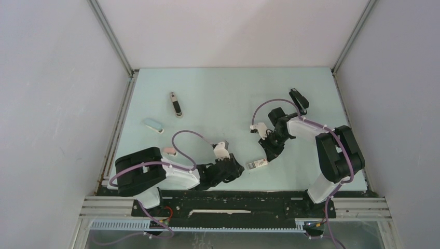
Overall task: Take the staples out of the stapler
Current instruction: Close the staple box at the center of the board.
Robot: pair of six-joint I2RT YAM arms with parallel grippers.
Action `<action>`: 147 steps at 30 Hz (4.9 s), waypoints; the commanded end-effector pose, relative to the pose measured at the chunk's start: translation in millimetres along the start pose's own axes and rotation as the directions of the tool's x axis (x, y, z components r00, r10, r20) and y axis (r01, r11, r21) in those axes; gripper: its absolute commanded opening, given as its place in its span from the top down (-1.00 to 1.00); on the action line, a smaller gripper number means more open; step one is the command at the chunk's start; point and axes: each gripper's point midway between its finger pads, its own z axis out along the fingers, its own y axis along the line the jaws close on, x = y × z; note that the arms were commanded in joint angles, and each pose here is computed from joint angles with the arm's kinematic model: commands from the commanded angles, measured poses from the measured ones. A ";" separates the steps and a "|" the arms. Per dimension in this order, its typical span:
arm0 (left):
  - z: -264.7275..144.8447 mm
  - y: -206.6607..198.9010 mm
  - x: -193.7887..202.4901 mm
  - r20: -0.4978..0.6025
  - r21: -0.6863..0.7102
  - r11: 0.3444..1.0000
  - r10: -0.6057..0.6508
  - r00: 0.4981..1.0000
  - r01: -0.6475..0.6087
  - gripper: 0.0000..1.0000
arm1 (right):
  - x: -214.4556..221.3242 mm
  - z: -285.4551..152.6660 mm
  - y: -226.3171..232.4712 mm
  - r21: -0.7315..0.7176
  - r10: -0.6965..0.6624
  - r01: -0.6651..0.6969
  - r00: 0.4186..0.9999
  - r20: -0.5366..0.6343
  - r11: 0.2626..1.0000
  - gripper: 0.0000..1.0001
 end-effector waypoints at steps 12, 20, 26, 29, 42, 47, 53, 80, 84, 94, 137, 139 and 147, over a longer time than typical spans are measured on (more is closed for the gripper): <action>3.3 -19.2 -1.6 -0.004 0.155 0.987 -0.045 0.999 0.045 0.24 | -10.0 -2.4 0.6 0.006 -0.018 0.018 1.000 0.005 1.000 0.57; 11.3 -17.0 -2.1 -0.012 0.148 0.986 -0.071 0.997 0.072 0.49 | -9.8 -2.2 0.8 0.006 -0.018 0.018 1.000 0.003 1.000 0.57; 14.5 -17.7 -1.6 -0.018 0.148 0.986 -0.071 0.997 0.073 0.52 | -10.3 -2.4 1.3 0.006 -0.020 0.020 1.000 0.005 1.000 0.57; 16.8 -19.3 -1.5 -0.021 0.149 0.986 -0.073 0.997 0.075 0.50 | -10.3 -2.2 1.8 0.004 -0.020 0.020 1.000 0.004 1.000 0.57; 23.3 -19.5 2.1 -0.041 0.131 0.986 -0.096 0.995 0.101 0.59 | -11.8 -0.8 6.5 -0.006 -0.038 0.038 0.999 0.002 0.999 0.57; 23.4 -23.1 1.7 -0.044 0.139 0.985 -0.096 0.994 0.101 0.53 | -11.9 -0.7 7.6 -0.009 -0.039 0.039 0.999 0.002 0.999 0.57; 23.9 -27.3 0.4 -0.043 0.147 0.984 -0.096 0.994 0.101 0.49 | -12.3 -0.5 8.4 -0.010 -0.041 0.042 0.999 0.002 0.999 0.57; 6.5 -23.5 -8.0 0.005 0.232 0.964 -0.135 0.991 0.131 0.50 | -10.6 1.3 6.9 -0.005 -0.037 0.037 0.999 -0.009 0.999 0.57; 5.7 -24.0 -8.9 0.010 0.241 0.962 -0.134 0.991 0.127 0.50 | -10.9 1.3 6.8 -0.004 -0.038 0.038 0.999 -0.008 0.999 0.57; 6.9 -27.5 -10.9 0.015 0.245 0.960 -0.142 0.990 0.134 0.48 | -10.6 2.0 7.4 -0.005 -0.041 0.041 0.999 -0.012 0.999 0.57; 26.9 -33.5 -9.6 -0.004 0.214 0.965 -0.153 0.988 0.150 0.38 | -10.2 4.2 8.7 -0.006 -0.048 0.048 0.999 -0.020 0.999 0.57; 27.9 -32.7 -9.6 -0.004 0.209 0.966 -0.152 0.988 0.150 0.39 | -10.1 4.3 8.9 -0.006 -0.046 0.046 0.999 -0.021 0.999 0.57; 28.9 -32.5 -8.7 -0.007 0.207 0.967 -0.153 0.988 0.151 0.49 | -10.3 4.3 9.3 -0.007 -0.049 0.049 0.999 -0.021 0.999 0.57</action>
